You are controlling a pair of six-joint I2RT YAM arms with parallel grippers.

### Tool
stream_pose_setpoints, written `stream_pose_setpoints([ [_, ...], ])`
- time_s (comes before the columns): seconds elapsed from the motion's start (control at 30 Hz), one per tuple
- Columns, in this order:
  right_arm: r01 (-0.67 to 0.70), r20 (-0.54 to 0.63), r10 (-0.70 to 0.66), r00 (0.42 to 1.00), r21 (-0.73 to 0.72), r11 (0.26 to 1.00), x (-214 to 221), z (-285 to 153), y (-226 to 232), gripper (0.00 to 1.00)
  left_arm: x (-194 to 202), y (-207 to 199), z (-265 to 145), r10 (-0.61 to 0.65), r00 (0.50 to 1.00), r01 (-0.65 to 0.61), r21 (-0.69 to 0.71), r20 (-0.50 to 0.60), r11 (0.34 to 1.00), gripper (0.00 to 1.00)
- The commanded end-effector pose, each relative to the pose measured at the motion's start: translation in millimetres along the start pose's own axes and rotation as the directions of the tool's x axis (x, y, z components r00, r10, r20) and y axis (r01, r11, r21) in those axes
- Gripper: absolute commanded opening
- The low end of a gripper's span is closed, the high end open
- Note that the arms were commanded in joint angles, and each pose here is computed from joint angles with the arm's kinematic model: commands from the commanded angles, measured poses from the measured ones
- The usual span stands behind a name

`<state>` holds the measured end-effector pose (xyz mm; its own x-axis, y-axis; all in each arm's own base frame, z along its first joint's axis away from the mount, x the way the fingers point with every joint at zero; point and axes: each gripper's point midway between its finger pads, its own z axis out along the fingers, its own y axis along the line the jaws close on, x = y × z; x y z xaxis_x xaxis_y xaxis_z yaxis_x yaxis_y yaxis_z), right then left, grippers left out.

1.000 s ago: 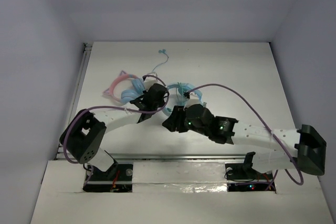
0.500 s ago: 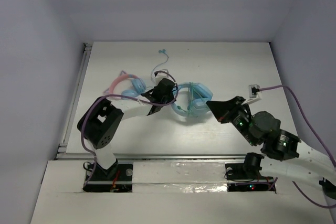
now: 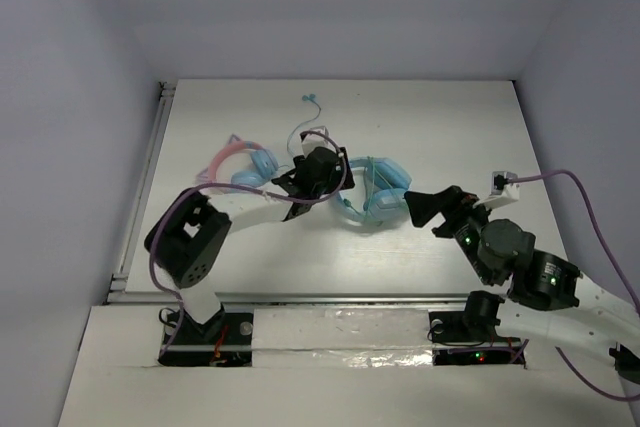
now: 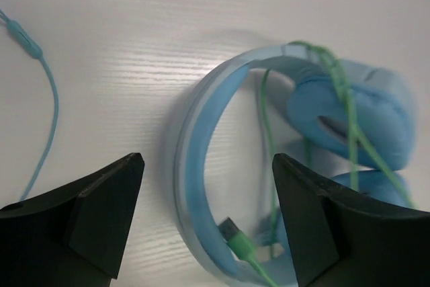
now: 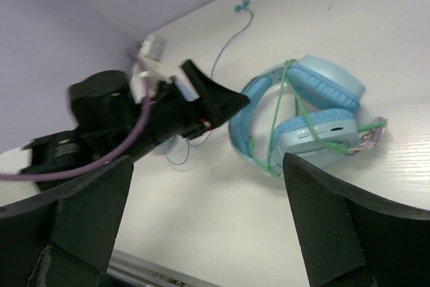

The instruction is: Wrap the headphones

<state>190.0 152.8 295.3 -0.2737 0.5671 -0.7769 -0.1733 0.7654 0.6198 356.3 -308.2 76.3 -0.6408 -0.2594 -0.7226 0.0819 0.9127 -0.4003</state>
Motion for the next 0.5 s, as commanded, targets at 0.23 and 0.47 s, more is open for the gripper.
stream_pose_setpoints([
  [0.23, 0.011, 0.205, -0.018, 0.979, 0.035, 0.999, -84.9, -20.3, 5.0, 1.00, -136.4, -28.6, -152.2, -0.105, 0.922, 0.048, 0.160, 0.373, 0.986, 0.97],
  [0.47, -0.071, 0.299, 0.059, 0.952, 0.030, 0.997, -126.3, -48.1, -12.1, 1.00, -143.8, 0.9, -231.2, -0.127, 0.888, 0.027, 0.225, 0.442, 0.974, 0.99],
])
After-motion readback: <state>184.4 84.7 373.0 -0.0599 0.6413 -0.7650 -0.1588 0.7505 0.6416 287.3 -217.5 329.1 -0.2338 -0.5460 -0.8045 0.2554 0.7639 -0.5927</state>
